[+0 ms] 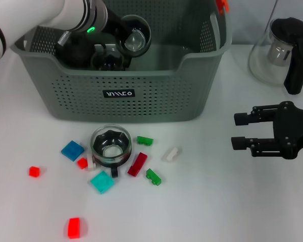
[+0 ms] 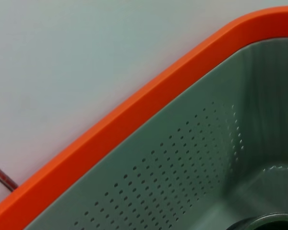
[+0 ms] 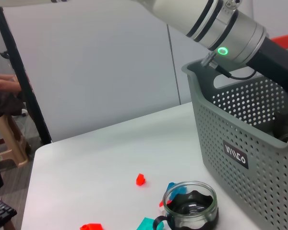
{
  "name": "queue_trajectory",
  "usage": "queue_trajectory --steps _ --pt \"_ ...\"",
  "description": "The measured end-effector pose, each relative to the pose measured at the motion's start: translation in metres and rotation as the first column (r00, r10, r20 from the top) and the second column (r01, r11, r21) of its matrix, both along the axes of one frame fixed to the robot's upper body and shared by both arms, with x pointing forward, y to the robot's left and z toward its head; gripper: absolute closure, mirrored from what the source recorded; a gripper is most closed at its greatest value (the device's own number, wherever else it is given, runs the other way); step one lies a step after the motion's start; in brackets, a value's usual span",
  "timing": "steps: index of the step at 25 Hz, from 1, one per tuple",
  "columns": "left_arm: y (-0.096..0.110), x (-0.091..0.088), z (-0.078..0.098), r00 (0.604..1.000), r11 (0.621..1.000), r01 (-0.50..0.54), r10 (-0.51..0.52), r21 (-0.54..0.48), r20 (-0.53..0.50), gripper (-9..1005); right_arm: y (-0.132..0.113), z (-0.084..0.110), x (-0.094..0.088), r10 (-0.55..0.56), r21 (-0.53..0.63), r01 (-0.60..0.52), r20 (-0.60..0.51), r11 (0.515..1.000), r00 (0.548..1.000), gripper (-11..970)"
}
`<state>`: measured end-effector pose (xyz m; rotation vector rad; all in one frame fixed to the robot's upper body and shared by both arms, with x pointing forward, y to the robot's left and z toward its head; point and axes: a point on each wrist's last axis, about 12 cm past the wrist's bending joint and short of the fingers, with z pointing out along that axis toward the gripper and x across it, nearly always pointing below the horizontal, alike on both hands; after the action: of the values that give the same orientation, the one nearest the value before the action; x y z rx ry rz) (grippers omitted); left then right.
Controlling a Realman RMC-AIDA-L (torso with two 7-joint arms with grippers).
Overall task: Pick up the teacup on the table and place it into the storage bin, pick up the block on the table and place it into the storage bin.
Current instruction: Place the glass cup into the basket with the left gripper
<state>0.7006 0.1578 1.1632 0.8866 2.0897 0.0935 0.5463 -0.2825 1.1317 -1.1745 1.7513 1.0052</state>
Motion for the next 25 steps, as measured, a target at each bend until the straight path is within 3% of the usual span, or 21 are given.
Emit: queue_trajectory --steps 18,25 --pt "0.0032 -0.0021 -0.0057 1.000 1.000 -0.004 0.003 0.008 0.019 938 -0.0012 -0.0008 -0.0008 -0.005 0.002 0.005 -0.002 1.000 1.000 332" --pt "0.0019 -0.0014 -0.0026 1.000 1.000 0.000 0.000 0.007 0.030 820 -0.0011 -0.0008 -0.0007 -0.005 0.002 0.005 -0.001 1.000 1.000 331"
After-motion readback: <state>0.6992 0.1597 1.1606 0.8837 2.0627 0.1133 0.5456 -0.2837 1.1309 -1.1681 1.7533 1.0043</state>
